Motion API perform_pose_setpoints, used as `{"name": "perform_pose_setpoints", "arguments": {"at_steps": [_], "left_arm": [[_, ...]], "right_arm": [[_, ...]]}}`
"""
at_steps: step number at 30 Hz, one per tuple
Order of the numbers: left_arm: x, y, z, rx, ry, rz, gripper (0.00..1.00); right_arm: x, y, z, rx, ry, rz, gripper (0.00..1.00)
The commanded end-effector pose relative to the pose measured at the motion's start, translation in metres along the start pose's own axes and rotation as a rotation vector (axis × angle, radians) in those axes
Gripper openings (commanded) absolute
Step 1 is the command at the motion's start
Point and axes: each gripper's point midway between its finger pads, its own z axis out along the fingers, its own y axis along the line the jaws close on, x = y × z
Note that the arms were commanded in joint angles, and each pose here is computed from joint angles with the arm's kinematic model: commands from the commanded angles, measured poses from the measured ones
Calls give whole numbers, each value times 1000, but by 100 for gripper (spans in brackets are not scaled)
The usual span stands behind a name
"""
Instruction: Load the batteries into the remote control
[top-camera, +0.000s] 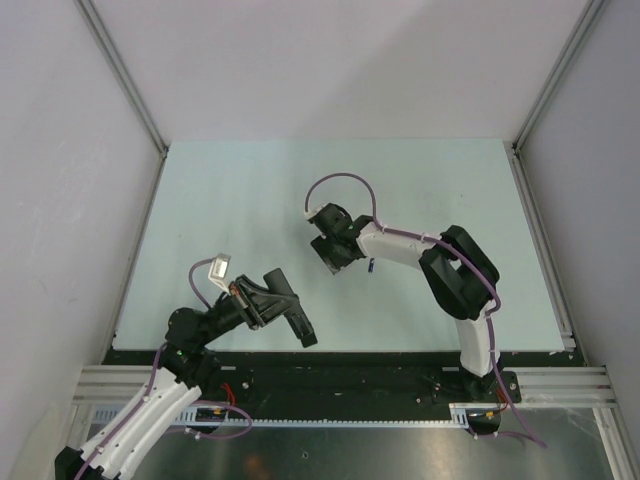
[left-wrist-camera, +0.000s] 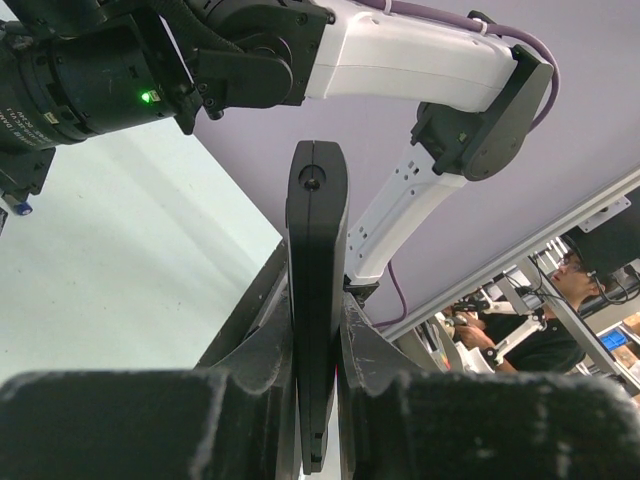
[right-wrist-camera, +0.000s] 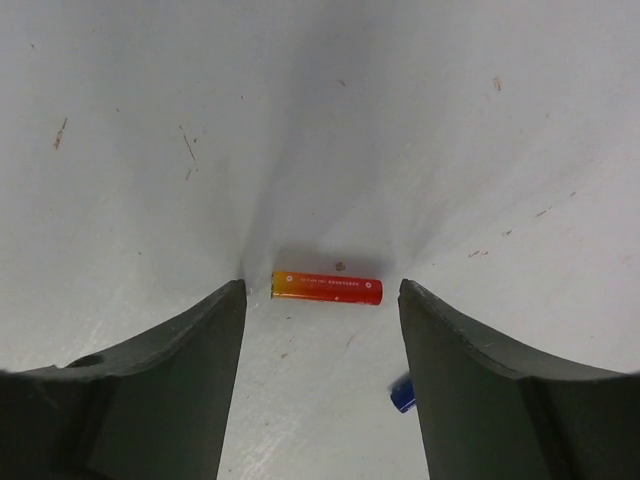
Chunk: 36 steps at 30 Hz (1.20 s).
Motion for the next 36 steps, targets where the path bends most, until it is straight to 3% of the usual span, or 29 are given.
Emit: {"name": "perform_pose_setpoints", "arguments": {"at_steps": [1, 6, 11, 14, 19, 27, 36], "left_arm": [[1, -5, -1, 27, 4, 21, 0], [1, -6, -2, 29, 0, 23, 0], [2, -3, -2, 23, -2, 24, 0], [2, 0, -2, 13, -5, 18, 0], [0, 0, -2, 11, -15, 21, 0], [0, 2, -3, 7, -23, 8, 0], [1, 7, -2, -11, -22, 4, 0]], "right_arm": [[-12, -1, -15, 16, -33, 32, 69], [-49, -9, -57, 49, -189, 161, 72], [-75, -12, -91, 41, -301, 505, 71], [-55, -18, -83, 83, -207, 803, 66], [-21, -6, -57, 123, -36, 1079, 61], [-11, 3, -26, 122, 44, 1221, 56], [1, 3, -3, 148, 106, 1268, 50]]}}
